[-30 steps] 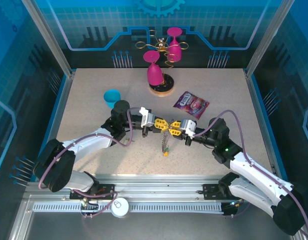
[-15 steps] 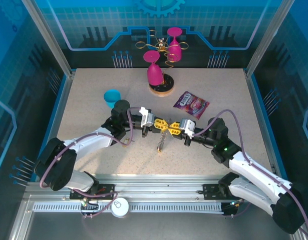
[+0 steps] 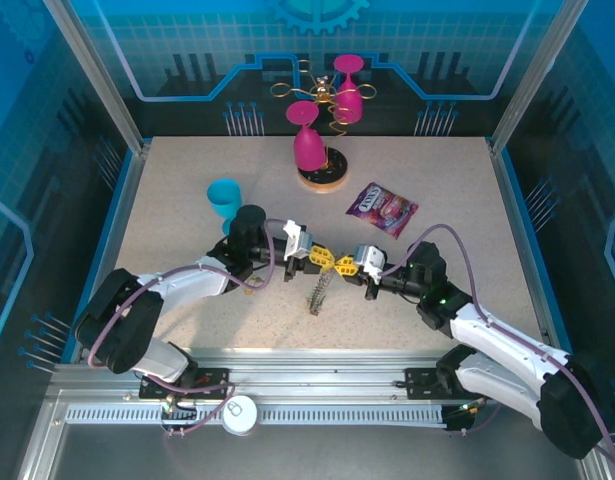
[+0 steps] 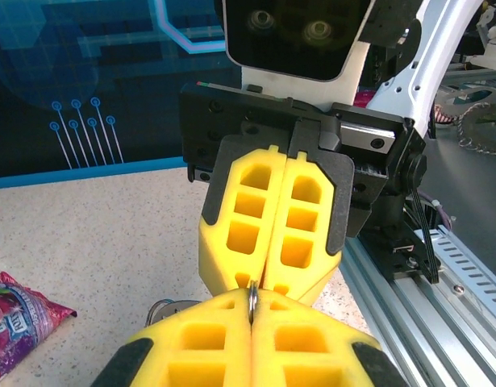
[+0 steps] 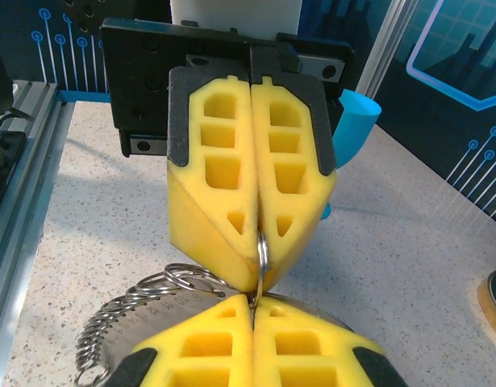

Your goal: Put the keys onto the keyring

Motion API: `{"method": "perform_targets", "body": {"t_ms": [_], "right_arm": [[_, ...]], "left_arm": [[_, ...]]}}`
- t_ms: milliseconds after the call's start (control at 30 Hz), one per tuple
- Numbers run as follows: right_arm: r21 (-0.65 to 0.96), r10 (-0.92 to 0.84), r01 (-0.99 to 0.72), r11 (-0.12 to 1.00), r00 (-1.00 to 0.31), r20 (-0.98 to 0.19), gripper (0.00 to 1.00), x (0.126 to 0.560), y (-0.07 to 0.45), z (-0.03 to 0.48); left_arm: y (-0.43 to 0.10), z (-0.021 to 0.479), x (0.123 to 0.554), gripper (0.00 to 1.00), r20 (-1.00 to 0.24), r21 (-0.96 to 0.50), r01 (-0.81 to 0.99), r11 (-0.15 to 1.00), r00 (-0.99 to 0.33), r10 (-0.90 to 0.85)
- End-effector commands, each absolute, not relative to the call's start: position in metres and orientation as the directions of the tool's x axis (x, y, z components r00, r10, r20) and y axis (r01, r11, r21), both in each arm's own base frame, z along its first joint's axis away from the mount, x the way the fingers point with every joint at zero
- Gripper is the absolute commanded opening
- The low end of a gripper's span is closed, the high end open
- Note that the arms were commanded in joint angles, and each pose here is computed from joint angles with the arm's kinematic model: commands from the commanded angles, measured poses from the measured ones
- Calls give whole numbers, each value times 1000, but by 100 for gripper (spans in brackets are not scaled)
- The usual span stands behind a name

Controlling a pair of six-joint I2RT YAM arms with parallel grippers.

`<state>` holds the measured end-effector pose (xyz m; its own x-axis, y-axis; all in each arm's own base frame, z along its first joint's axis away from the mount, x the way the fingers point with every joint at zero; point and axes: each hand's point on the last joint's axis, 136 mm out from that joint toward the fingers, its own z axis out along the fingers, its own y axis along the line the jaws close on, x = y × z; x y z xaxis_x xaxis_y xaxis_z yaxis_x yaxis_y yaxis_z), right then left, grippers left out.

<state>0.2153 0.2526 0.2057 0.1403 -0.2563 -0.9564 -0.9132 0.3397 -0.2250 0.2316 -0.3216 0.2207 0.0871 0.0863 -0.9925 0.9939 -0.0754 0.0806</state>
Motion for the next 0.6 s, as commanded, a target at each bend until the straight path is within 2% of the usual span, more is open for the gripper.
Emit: {"method": "perform_targets", "body": {"t_ms": [0,567], "right_arm": [[-257,-227,-918,303,193,-955,0,208,259,214],[-206,-313,-945,253,122,-942,0,208,266,186]], "left_arm": [[-321,213,226,7,-989,97,992,-79,105,103],[-311,179,221,11,-971,70,996,-50,80,227]]}}
